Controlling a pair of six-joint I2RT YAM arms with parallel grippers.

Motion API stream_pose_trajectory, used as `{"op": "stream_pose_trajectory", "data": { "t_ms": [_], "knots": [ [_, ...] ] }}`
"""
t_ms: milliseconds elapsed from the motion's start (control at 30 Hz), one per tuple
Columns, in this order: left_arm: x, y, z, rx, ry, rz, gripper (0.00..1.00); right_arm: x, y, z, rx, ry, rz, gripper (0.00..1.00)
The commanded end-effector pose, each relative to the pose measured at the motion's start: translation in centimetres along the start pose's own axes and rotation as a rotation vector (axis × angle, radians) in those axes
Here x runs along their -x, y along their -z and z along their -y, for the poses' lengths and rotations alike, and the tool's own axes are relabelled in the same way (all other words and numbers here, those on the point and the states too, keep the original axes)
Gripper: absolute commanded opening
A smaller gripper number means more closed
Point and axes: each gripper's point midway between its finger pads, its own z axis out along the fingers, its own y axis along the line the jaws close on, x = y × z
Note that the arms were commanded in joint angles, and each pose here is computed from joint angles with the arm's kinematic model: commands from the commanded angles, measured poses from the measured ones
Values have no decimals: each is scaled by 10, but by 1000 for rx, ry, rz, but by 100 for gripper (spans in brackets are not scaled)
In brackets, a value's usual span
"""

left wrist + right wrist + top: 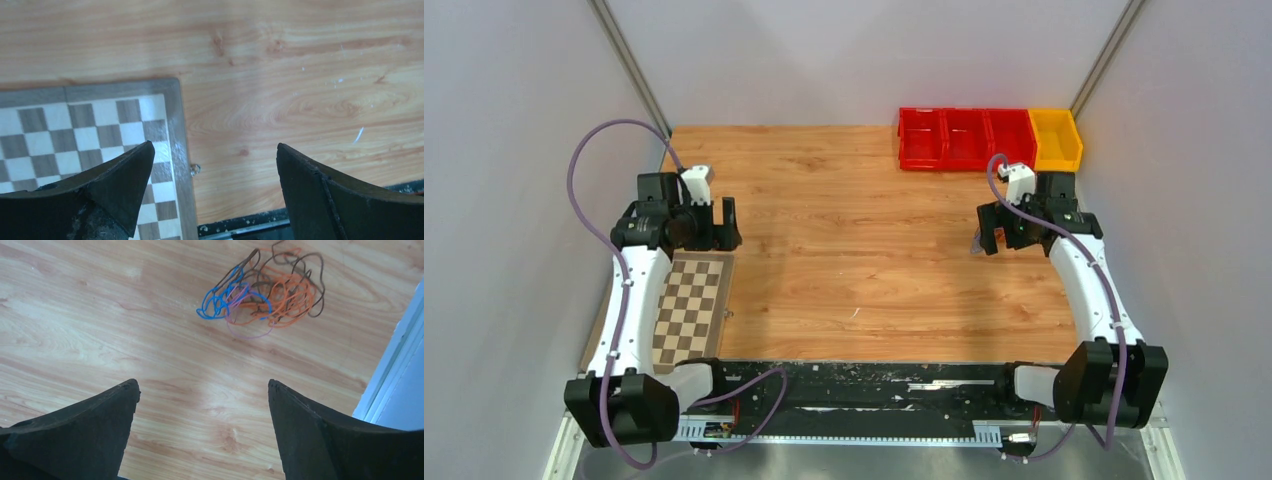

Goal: Untangle the cables

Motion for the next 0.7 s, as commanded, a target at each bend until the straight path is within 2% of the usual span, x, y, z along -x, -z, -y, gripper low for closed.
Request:
{"op": "stream_pose_trajectory", "data": {
  "t_ms": [0,67,200,433,667],
  "knots": [
    [65,22,-8,68,-45,202,100,31,3,15,-11,25,15,100],
    [82,27,-7,71,-61,255,100,35,-1,20,44,5,-5,100],
    [102,31,-2,50,-96,317,100,32,-27,50,10,-17,-92,100],
    [98,15,-2,71,-152,264,100,3,-89,69,68,-24,-264,100],
    [88,7,-2,63,-186,256,100,-16,-136,55,209,-80,-325,100]
  ]
}}
